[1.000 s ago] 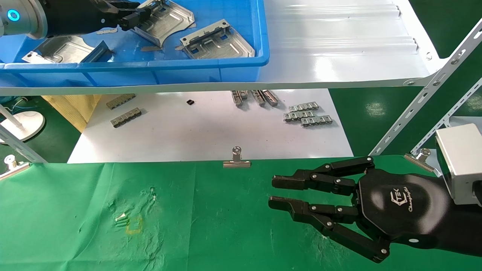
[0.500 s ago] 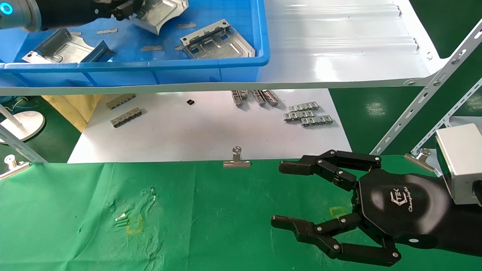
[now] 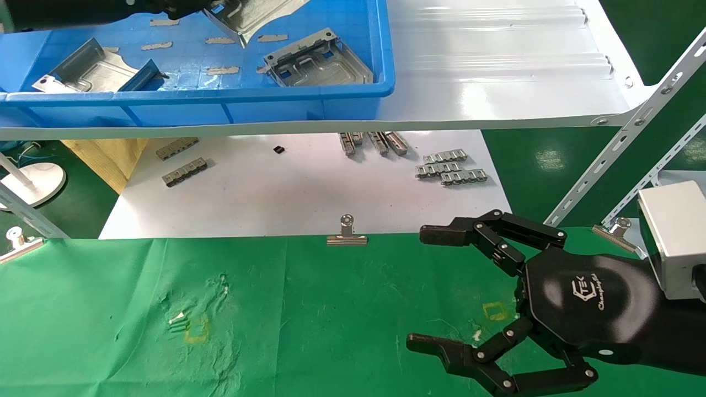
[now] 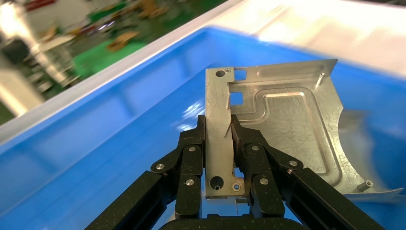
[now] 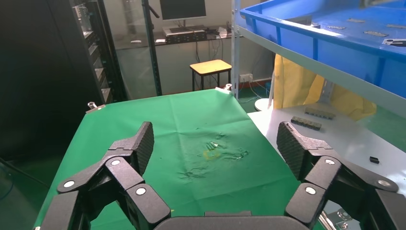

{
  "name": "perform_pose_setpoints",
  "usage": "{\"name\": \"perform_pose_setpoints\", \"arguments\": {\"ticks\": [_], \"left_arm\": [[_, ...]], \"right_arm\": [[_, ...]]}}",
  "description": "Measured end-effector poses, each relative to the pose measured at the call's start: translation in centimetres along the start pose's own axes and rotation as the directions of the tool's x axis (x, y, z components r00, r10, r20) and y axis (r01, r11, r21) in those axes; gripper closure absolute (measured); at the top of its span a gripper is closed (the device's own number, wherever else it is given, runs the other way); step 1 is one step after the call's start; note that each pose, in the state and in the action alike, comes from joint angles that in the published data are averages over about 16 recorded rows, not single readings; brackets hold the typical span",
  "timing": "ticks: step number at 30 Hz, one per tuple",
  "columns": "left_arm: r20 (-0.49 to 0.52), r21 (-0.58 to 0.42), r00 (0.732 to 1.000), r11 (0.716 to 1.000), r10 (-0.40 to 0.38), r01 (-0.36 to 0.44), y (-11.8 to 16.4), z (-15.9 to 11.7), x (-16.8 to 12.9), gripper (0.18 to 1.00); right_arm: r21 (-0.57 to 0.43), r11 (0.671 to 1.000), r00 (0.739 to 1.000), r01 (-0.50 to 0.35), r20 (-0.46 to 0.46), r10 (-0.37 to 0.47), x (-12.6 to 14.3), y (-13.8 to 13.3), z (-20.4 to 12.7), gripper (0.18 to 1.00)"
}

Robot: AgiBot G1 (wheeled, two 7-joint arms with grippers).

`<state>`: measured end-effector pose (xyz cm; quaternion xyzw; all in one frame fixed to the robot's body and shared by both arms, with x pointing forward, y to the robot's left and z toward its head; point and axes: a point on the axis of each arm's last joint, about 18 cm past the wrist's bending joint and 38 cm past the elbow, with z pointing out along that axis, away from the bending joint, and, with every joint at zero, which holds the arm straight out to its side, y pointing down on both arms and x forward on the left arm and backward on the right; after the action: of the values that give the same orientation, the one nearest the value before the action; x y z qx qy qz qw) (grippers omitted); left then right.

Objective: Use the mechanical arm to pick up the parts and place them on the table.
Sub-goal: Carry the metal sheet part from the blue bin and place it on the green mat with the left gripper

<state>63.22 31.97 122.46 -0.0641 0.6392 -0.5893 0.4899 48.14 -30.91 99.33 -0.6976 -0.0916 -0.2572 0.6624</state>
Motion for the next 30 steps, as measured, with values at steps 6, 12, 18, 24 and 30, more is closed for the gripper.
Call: {"name": "perform_pose_setpoints", "arguments": {"ticks": [6, 12, 18, 24, 30], "left_arm": [[-0.145, 0.057, 0.988, 0.997, 0.062, -0.054, -0.2, -3.2, 2.0, 0.908], [-0.241, 0.073, 0.956, 0.985, 0.169, -0.156, 0.9, -6.7, 3.8, 0.908], [-0.307, 0.018, 0.91, 0.958, 0.278, -0.287, 3.9, -9.7, 5.7, 0.909], [-0.393, -0.066, 0.86, 0.923, 0.326, -0.38, 9.3, -11.4, 7.9, 0.909], [-0.44, -0.143, 0.834, 0.891, 0.333, -0.432, 15.9, -12.2, 8.8, 0.909]], "right_arm": [[0.0, 1.0, 1.0, 0.0, 0.0, 0.0, 0.0, 0.0, 0.0, 0.224], [0.0, 1.0, 1.0, 0.0, 0.0, 0.0, 0.0, 0.0, 0.0, 0.191], [0.0, 1.0, 1.0, 0.0, 0.0, 0.0, 0.0, 0.0, 0.0, 0.179], [0.0, 1.0, 1.0, 0.0, 0.0, 0.0, 0.0, 0.0, 0.0, 0.179], [0.0, 1.0, 1.0, 0.0, 0.0, 0.0, 0.0, 0.0, 0.0, 0.179]]}}
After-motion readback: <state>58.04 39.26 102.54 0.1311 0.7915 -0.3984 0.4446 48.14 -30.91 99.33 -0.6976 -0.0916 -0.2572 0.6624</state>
